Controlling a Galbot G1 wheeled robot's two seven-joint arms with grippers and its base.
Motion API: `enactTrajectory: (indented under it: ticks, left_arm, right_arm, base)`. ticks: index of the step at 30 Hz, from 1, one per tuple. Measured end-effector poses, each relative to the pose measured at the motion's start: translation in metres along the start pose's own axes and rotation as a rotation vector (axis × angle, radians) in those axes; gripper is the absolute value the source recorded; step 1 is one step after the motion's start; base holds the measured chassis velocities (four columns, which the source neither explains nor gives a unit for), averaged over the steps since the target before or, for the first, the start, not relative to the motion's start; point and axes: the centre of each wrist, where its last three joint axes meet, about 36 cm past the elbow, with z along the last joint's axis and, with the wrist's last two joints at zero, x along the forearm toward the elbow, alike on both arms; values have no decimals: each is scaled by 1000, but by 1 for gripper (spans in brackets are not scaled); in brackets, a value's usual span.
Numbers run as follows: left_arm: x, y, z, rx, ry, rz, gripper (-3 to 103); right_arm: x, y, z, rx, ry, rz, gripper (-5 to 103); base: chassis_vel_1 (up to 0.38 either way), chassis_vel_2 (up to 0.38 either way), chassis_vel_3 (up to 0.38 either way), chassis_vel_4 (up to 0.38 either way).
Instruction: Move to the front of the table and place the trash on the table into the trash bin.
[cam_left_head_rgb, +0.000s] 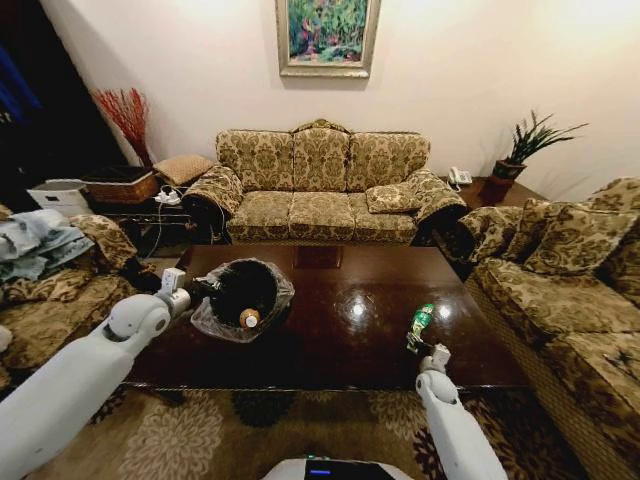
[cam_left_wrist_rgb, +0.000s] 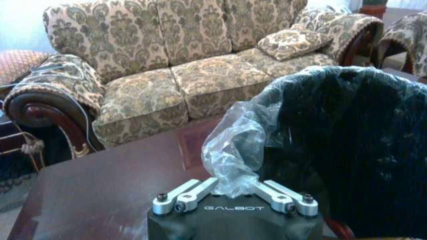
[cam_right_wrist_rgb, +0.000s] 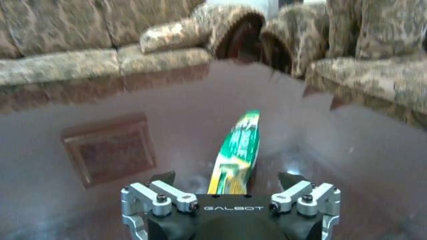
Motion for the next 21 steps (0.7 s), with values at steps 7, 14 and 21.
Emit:
enactTrajectory:
  ticks: [7,14,21]
  left_arm:
    - [0,-2,1,1,-16,6,0]
    - [-2,-2,4,7,-23,10,0]
    - [-3,-2,5,6,-31,11,0]
  right_arm:
    - [-15,6,17,-25,74,26,92]
    - [-17,5,13,-20,63,6,71]
    - [-18,4,13,-20,65,7,48]
  base:
    - [0,0,0,0]
    - [0,0,0,0]
    - [0,0,0,0]
